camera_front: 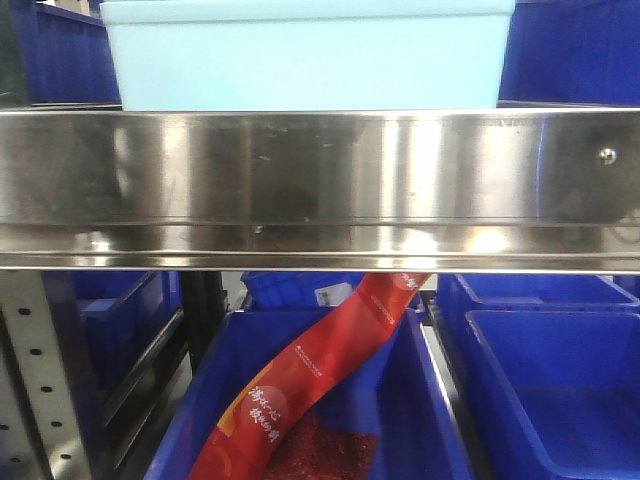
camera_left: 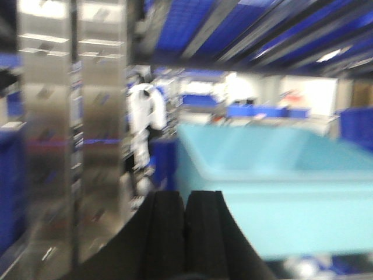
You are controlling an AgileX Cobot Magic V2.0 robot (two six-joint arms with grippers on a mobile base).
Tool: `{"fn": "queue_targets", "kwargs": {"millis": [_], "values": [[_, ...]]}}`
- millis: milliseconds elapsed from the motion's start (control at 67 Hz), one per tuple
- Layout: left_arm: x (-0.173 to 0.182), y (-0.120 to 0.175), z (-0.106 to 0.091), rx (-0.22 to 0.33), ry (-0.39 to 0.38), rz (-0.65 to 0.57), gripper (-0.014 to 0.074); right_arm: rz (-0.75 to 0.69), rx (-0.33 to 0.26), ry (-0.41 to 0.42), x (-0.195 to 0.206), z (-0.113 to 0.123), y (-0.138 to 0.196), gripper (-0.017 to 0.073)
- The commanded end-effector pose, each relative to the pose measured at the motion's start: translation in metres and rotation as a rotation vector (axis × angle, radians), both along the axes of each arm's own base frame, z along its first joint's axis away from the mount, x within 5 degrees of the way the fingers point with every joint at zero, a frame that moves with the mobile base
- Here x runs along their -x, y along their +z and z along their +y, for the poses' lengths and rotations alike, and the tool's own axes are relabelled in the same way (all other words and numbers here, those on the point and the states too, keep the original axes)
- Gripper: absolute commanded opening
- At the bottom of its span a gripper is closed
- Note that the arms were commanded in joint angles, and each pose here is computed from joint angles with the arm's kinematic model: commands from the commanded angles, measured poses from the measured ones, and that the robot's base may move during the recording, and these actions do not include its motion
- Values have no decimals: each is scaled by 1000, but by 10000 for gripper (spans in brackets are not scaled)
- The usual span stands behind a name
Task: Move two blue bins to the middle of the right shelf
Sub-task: 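Withdraw both grippers back from the teal bin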
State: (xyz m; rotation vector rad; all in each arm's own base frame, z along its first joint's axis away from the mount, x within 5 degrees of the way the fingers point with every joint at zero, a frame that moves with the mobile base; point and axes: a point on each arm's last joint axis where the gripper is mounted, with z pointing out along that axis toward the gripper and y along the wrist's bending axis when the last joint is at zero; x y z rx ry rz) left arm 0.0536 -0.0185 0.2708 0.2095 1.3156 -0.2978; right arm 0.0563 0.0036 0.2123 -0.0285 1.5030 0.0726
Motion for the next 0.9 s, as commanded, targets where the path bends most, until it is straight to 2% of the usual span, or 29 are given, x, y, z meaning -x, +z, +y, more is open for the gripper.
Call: {"fn": "queue_targets", "kwargs": {"millis": [0,134,194,239,880], "values": [[0,-18,3,-11,43,30,-111,-13,-5,-2,0,0,0,-167],[-3,-56,5,-45,105,151,-111,-13,-5,-2,0,0,0,-167],[-2,-56,7,-39,124,135,-111,-13,-5,-2,0,0,0,-167],[-2,-61,7,-54,131,192,-111,-13,-5,-2,0,0,0,-167],[-1,-59,7,-72,134,156,-111,-13,-5,-2,0,0,0,-167]]}}
